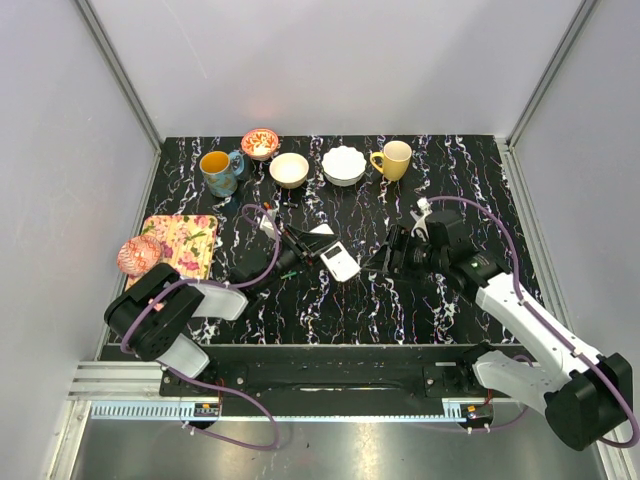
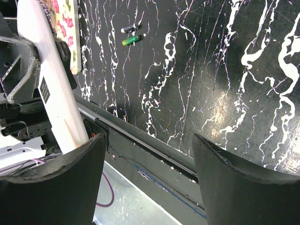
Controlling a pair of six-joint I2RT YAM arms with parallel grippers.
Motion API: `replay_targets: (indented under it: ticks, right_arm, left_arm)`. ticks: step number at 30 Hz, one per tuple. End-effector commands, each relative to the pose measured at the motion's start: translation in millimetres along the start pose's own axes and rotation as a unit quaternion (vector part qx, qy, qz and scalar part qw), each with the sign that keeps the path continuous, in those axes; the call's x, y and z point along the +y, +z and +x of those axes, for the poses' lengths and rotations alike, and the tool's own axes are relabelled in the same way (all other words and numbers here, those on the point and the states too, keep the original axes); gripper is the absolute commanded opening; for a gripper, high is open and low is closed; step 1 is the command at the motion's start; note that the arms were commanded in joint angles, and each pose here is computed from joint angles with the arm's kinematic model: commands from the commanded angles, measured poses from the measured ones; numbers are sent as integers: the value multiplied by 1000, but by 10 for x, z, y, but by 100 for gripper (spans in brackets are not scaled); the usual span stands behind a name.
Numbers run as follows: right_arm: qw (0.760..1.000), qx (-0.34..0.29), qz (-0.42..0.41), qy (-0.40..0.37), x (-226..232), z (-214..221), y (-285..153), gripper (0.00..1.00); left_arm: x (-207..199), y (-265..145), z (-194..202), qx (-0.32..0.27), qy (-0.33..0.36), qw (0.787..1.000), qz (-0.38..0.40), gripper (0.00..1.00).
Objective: Load the batteries into the remote control
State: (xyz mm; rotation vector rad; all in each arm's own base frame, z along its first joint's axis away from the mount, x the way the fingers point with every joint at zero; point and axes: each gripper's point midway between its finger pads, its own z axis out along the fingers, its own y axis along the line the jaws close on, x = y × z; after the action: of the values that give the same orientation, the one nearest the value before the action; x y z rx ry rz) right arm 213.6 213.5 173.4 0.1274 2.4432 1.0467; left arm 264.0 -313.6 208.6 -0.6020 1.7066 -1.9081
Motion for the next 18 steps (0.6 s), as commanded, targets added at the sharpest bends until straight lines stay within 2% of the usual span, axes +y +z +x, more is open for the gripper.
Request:
replay_targets:
  ticks: [1,18]
  right_arm:
    - [999,-8,-27,-21,199,-120,-62,79]
    - [999,8,-32,-29,270,-65,-66,78]
  left_arm:
    - [-1055,-135,14,0,36,976,214,0]
    - [-1025,-62,16,2,35,977,211,0]
